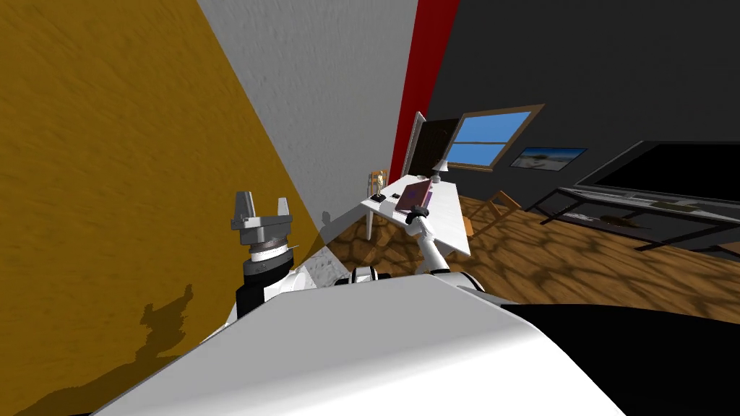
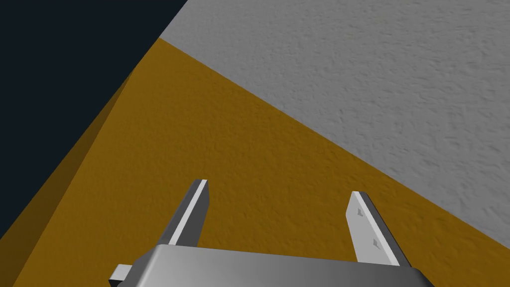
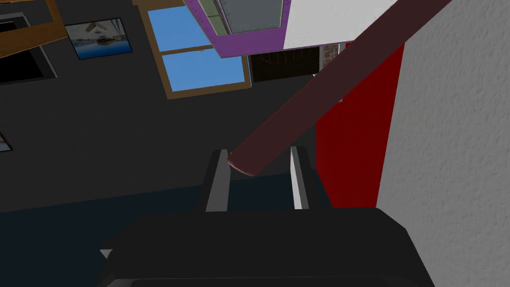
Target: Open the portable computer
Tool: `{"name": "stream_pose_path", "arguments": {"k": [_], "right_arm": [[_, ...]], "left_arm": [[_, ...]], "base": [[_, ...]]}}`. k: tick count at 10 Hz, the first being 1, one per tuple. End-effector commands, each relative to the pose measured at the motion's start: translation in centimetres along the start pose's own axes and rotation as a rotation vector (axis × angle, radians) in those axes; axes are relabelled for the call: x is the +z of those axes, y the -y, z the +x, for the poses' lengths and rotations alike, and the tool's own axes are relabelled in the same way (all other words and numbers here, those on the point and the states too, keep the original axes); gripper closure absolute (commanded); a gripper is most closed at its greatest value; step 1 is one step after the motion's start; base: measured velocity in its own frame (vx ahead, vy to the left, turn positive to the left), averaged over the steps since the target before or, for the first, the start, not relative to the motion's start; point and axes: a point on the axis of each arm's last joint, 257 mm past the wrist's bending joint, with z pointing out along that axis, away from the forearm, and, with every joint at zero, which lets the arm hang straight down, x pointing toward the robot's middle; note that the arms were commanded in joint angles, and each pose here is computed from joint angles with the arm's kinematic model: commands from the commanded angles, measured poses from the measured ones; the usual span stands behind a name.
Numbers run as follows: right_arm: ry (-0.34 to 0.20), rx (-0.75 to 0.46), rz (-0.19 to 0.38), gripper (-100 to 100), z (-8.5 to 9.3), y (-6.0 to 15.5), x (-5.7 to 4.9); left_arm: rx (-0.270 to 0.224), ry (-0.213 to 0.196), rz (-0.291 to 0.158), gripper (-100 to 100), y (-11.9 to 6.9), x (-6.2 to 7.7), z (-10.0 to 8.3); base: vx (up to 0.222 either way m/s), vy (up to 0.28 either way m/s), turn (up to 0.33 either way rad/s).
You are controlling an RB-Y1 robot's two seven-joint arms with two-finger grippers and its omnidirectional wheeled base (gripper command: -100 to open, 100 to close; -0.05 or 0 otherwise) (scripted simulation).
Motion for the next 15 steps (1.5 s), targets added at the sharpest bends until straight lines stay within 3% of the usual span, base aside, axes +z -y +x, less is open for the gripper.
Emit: {"name": "stream_pose_path", "arguments": {"k": [1, 3, 4, 9, 10, 14, 15], "right_arm": [[-0.035, 0.043, -0.033, 100, 2.9, 0.6, 0.3], [-0.028, 0.075, -0.06, 100, 2.6, -0.1, 0.3], [-0.021, 0.068, -0.081, -100, 1.5, -2.0, 0.2], [-0.043, 0.048, -0.268, -100, 0.2, -14.8, -4.2], [-0.043, 0.048, -0.268, -100, 0.2, -14.8, -4.2], [-0.044, 0.019, -0.428, -100, -1.7, -24.5, -9.4], [-0.044, 0.019, -0.428, -100, -1.7, -24.5, -9.4]], "left_arm": [[0.0, 0.0, 0.0, 0, 0.0, 0.0, 0.0], [0.0, 0.0, 0.0, 0, 0.0, 0.0, 0.0], [0.0, 0.0, 0.0, 0, 0.0, 0.0, 0.0], [0.0, 0.0, 0.0, 0, 0.0, 0.0, 0.0], [0.0, 0.0, 0.0, 0, 0.0, 0.0, 0.0], [0.0, 0.0, 0.0, 0, 0.0, 0.0, 0.0], [0.0, 0.0, 0.0, 0, 0.0, 0.0, 0.0]], "base": [[0.001, 0.051, -0.081], [0.006, 0.037, -0.032], [0.007, -0.004, -0.258], [0.06, -0.03, -0.419], [0.035, -0.006, -0.118], [0.046, -0.013, -0.361], [0.051, -0.009, -0.118]]}}
